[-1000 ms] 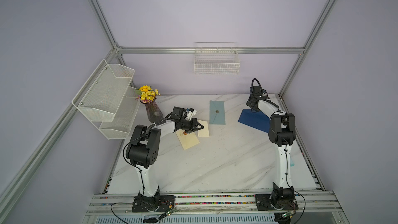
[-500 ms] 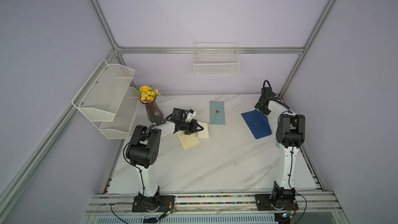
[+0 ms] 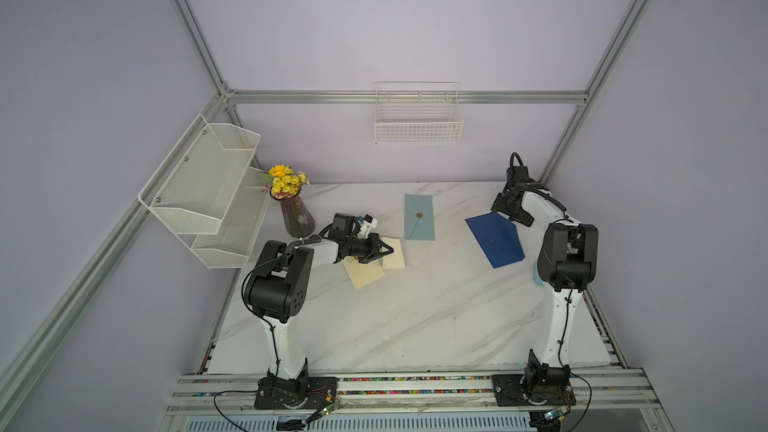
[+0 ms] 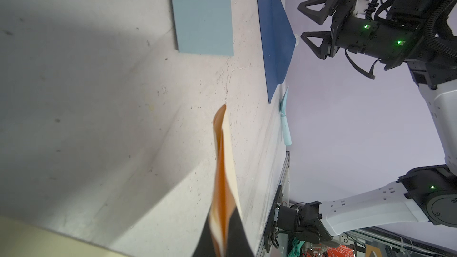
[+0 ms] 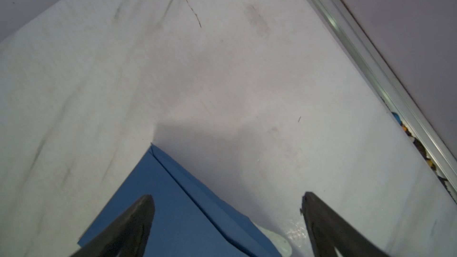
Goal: Fold the letter paper in half and place it into the envelope
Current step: Move the envelope to the center of the board, then pick up the envelope from the center of the board.
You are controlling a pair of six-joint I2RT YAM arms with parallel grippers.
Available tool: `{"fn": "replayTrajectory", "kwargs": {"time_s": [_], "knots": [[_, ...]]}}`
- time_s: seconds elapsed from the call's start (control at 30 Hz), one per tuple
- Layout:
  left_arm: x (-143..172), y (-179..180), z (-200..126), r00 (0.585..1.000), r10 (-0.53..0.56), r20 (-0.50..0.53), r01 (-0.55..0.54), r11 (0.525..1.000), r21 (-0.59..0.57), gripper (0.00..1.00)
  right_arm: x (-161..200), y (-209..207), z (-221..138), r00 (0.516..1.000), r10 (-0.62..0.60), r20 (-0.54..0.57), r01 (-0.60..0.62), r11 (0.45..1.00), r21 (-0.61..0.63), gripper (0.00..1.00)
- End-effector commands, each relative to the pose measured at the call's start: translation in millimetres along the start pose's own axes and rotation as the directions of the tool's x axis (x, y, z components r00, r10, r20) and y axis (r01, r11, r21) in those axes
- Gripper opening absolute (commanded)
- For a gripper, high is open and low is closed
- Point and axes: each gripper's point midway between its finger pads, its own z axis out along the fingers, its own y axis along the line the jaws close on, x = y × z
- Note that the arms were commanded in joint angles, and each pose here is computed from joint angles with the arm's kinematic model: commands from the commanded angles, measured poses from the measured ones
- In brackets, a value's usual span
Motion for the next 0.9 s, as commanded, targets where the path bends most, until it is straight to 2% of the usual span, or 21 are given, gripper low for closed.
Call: {"fn": "replayTrajectory", "kwargs": {"time_s": [0.0,0.1,0.5,0.7,0.87], "knots": [[-3,-12,0,0.999,0.043,0.009,-0.043,0.998,0.043,0.01,14,-16,-6,0.998,-0.046,-0.042,0.049,0.998,0.049,0.96],[-4,-12,-1,0.999,0.045,0.012,-0.046,0.998,0.042,0.02,25,-21,2,0.996,-0.044,-0.080,0.048,0.998,0.049,0.93],[0,-10,-2,0.999,0.041,0.009,-0.041,0.998,0.040,0.02,41,-15,2,0.991,-0.053,-0.121,0.050,0.998,-0.025,0.54],[-3,-13,0,0.999,0.042,0.014,-0.042,0.998,0.049,0.03,48,-16,-3,0.991,-0.052,-0.127,0.046,0.998,-0.047,0.32],[-8,-17,2,0.999,0.043,0.018,-0.044,0.998,0.053,0.03,51,-14,-12,0.991,-0.057,-0.122,0.047,0.996,-0.079,0.08]]}}
